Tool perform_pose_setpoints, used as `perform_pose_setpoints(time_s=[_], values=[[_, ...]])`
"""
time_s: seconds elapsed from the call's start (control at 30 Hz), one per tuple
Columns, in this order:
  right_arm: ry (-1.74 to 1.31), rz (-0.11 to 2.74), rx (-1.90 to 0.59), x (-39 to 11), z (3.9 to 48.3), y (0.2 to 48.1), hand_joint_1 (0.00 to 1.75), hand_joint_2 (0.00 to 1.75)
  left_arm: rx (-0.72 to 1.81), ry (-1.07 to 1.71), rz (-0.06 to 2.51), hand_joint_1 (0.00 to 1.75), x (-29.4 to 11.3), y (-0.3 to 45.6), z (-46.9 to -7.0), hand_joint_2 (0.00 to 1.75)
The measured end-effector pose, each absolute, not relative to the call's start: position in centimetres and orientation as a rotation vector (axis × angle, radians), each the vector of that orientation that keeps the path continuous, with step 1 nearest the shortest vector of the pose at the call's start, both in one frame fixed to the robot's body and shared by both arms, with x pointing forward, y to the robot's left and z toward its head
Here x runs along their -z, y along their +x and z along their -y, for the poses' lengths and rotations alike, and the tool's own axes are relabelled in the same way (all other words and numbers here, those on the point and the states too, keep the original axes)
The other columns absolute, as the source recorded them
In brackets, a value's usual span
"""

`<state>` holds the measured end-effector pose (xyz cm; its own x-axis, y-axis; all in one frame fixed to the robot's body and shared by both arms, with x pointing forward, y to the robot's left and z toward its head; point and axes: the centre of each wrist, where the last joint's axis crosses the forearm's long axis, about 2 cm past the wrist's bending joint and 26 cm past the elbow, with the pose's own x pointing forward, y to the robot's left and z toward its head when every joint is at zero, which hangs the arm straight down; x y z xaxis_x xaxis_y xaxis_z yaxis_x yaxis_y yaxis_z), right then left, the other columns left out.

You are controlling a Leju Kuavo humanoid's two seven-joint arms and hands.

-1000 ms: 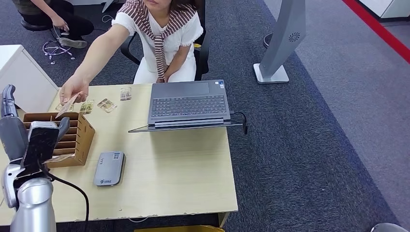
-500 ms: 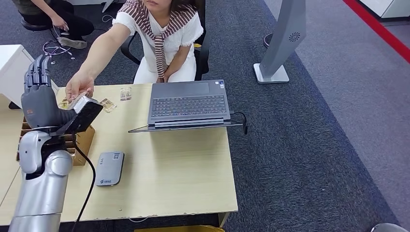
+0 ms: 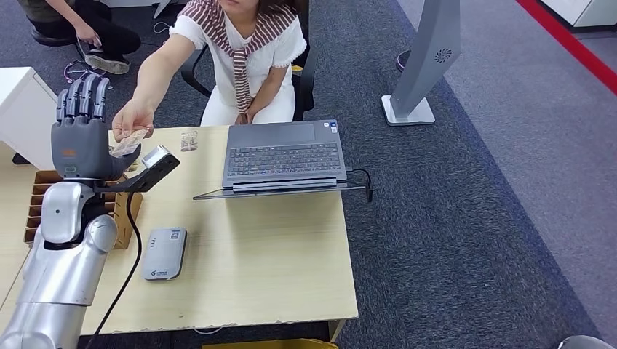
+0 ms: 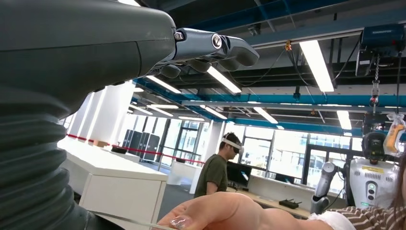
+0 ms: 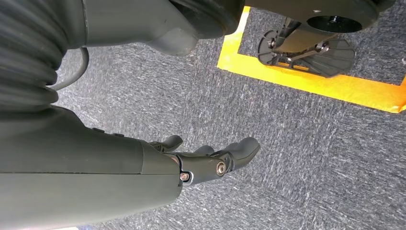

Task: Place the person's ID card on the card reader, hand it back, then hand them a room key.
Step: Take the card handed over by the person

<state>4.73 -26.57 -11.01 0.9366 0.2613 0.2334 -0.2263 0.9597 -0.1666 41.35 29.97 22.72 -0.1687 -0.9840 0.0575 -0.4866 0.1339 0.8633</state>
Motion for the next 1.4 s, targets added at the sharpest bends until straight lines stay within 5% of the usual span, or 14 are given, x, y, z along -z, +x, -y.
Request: perform_pose_setpoints(time_s=[0.2, 0.33, 1.4], values=[[-0.138, 0.255, -0.25, 11.0, 26.7, 4.7, 0.0, 1.75, 0.964, 1.424, 1.732, 0.0, -22.5, 41.5, -30.2, 1.75], [-0.137, 0.256, -0.251, 11.0, 26.8, 4.7, 0.0, 1.75, 0.965, 1.424, 1.72, 1.75, -22.2, 41.6, -30.3, 1.75], [-0.138, 0.257, -0.296, 11.0, 26.9, 4.7, 0.0, 1.75, 0.966, 1.378, 1.709, 1.75, -21.4, 41.7, -30.5, 1.75]])
